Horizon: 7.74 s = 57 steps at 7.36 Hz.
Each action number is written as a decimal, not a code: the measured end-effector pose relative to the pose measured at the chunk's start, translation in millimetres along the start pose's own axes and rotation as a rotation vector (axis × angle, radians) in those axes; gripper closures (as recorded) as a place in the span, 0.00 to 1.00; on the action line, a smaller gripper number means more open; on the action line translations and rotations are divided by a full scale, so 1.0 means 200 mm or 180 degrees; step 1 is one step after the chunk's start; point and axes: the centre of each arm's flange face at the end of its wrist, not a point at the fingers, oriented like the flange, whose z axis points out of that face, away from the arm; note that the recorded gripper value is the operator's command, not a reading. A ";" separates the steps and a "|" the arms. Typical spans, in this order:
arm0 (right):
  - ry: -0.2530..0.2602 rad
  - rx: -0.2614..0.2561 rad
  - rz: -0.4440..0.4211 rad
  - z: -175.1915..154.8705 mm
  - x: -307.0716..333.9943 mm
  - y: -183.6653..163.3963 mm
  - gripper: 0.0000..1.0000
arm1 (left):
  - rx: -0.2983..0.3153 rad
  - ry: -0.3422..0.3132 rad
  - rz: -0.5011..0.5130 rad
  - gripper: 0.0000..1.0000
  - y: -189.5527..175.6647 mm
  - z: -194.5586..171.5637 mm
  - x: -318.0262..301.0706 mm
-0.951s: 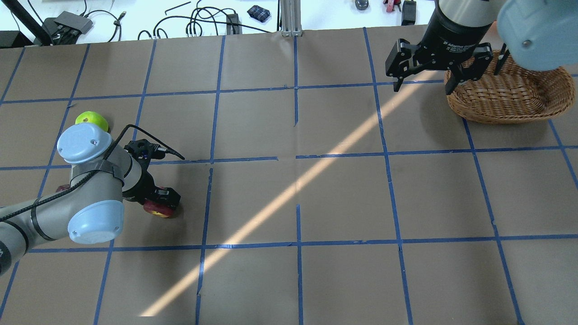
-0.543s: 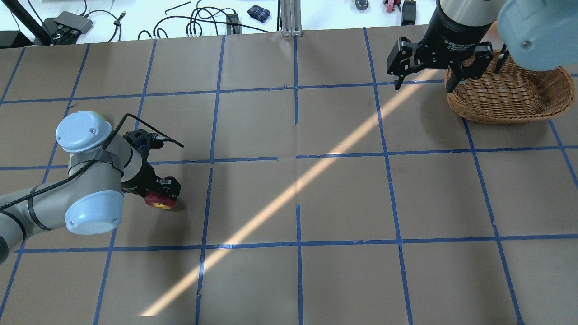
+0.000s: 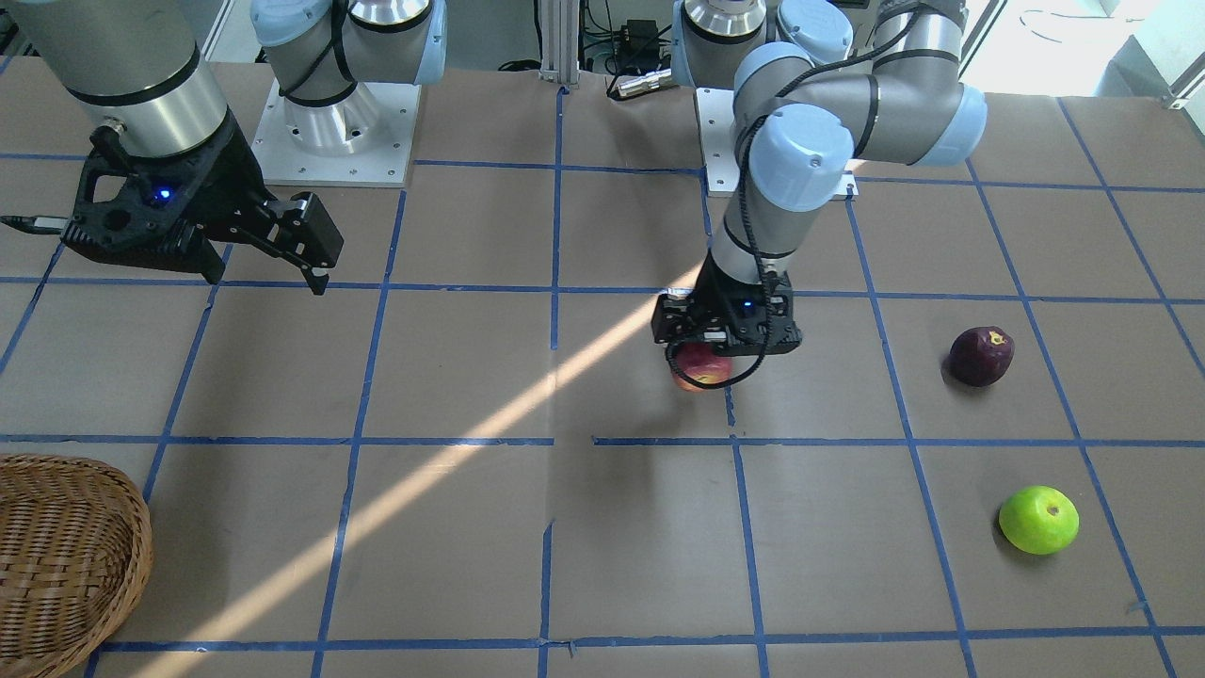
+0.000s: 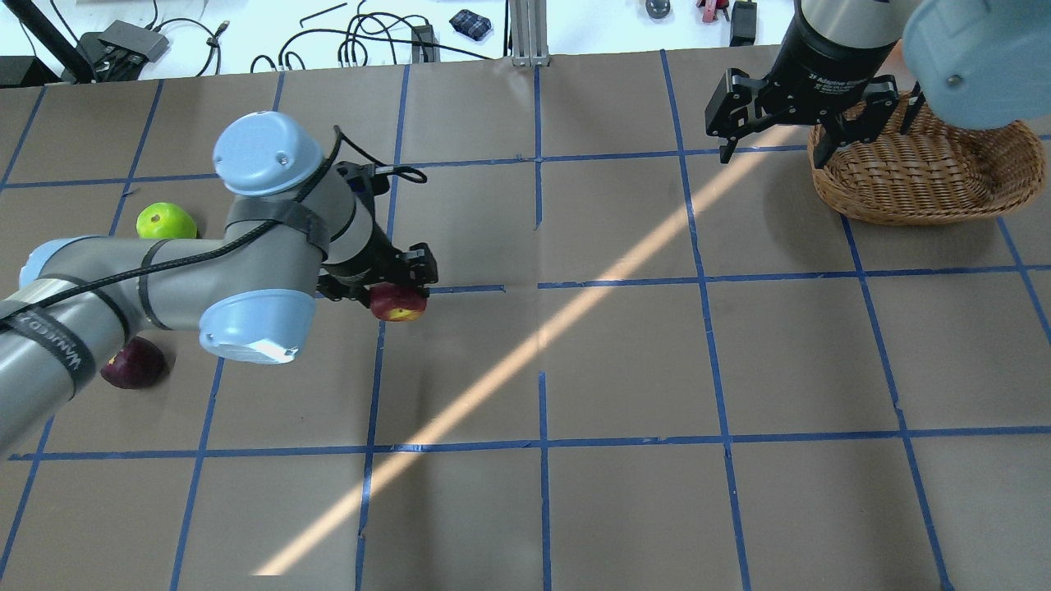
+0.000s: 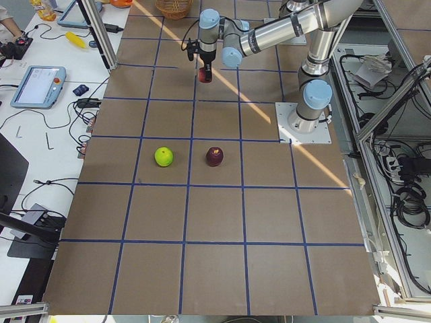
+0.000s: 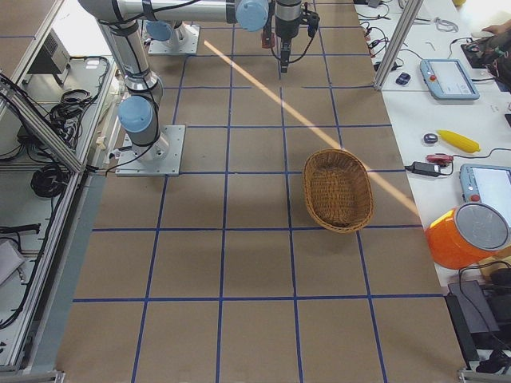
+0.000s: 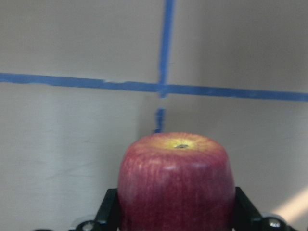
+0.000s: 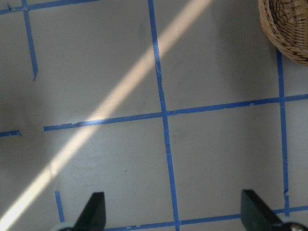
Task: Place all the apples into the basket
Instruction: 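Carry the red apple toward the table center and release it, then grasp the red apple with right gripper while left grasps purple apple, then drop red apple in basket with right while left sets purple apple centrally, then grasp the green apple with left gripper while right grasps purple apple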
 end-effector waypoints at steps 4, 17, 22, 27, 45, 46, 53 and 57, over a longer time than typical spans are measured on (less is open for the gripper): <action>-0.0028 -0.0163 -0.0004 0.15 -0.01 -0.08 0.00 | 0.0115 0.0324 0.0187 0.20 0.07 0.35 0.49; -0.0358 -0.0113 0.0143 0.89 -0.87 -0.16 0.00 | -0.0898 -0.0595 0.0496 0.00 -0.31 -0.31 -1.50; -0.0257 -0.0379 -0.0064 1.27 -1.06 -0.08 0.00 | -0.0932 -0.0763 0.1076 0.00 -0.30 0.07 -2.03; -0.0260 -0.0676 -0.0054 1.51 -1.09 -0.01 0.76 | -0.1050 -0.0525 0.0961 0.49 -0.26 0.32 -2.15; 0.0870 0.0136 -0.0223 1.24 1.95 -1.04 0.18 | 0.0198 0.0013 0.0629 0.00 -0.01 0.53 0.63; 0.0852 0.0126 -0.0218 1.28 1.95 -1.04 0.02 | 0.0217 0.0024 0.0615 0.00 -0.03 0.46 0.61; 0.0607 0.0115 -0.0251 0.96 1.78 -1.00 0.00 | -0.0175 -0.0181 0.0670 0.00 -0.63 -0.47 -0.51; -0.0422 -0.0388 0.0094 0.41 0.75 -0.63 0.00 | -0.0154 -0.0461 0.0985 0.05 -0.94 -0.43 -1.36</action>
